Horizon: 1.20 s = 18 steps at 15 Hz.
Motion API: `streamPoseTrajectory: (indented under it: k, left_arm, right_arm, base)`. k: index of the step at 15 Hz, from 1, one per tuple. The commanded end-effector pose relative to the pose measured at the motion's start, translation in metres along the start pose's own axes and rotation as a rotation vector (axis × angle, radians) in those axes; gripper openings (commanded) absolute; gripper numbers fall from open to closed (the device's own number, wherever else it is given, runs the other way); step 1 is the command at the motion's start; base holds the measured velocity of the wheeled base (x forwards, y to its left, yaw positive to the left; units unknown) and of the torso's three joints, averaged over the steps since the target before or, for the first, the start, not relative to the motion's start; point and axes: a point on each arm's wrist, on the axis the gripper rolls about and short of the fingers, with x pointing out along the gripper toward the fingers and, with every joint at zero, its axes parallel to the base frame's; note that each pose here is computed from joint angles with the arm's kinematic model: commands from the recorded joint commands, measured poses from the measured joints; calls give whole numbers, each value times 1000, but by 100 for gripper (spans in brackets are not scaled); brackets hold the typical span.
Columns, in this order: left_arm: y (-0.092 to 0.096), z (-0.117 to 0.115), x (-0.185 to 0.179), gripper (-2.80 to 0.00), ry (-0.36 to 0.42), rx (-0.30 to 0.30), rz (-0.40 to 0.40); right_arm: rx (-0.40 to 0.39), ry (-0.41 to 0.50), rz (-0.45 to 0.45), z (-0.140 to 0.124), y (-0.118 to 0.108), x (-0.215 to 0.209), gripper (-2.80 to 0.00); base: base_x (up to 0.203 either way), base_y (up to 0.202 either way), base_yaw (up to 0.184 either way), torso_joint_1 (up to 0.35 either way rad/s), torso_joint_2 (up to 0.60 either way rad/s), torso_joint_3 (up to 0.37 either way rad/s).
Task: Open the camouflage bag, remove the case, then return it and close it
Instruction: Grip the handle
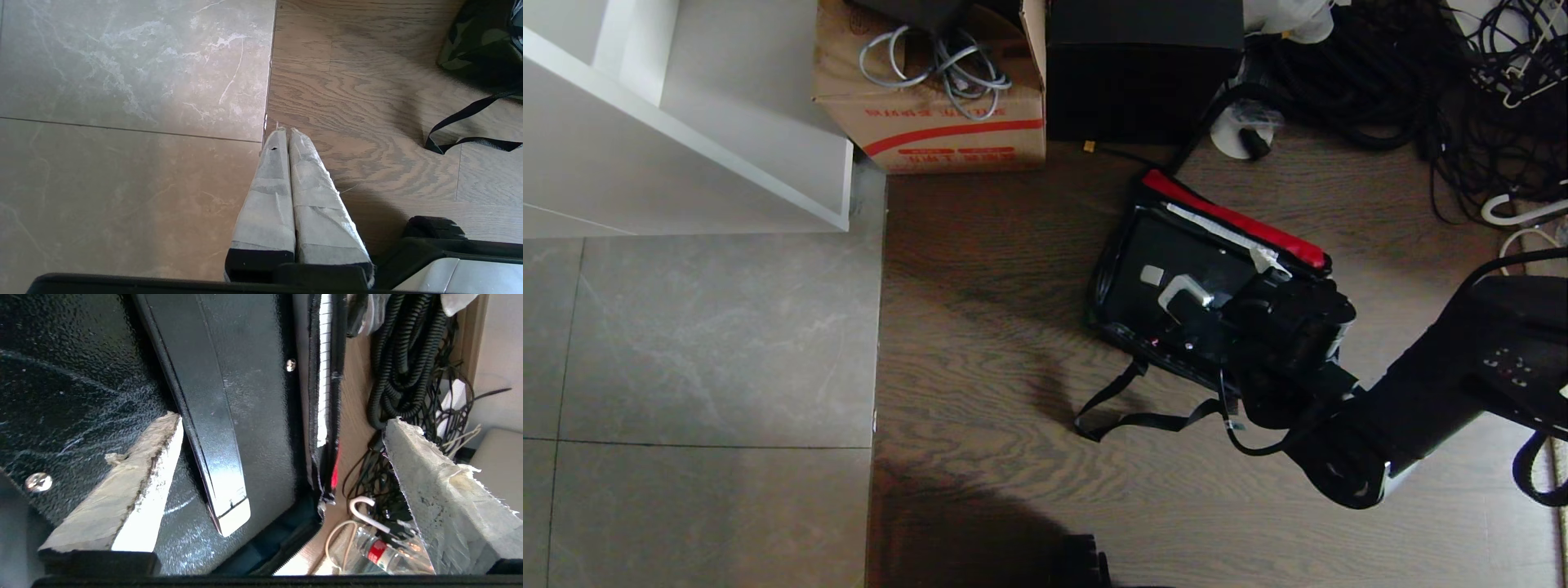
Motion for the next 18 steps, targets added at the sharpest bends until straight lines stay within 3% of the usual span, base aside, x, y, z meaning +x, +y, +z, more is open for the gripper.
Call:
streamPoseTrajectory:
  k: [1,5,12,18]
  left_arm:
    - [0,-2,1,-280,8,0,1]
    - [0,-2,1,-280,7,-1,0]
    - [0,-2,1,-280,7,-1,2]
    - [0,-2,1,-280,7,-1,1]
  right_arm:
    - [-14,25,-15,-9,4,9,0]
    - [-29,60,-24,-19,13,25,0]
    - [33,87,-148,-17,-15,59,0]
    - [50,113,-168,-17,-6,69,0]
  base:
    - [0,0,0,0,0,0]
    - [0,0,0,0,0,0]
    - [0,0,0,0,0,0]
    - [0,0,0,0,0,0]
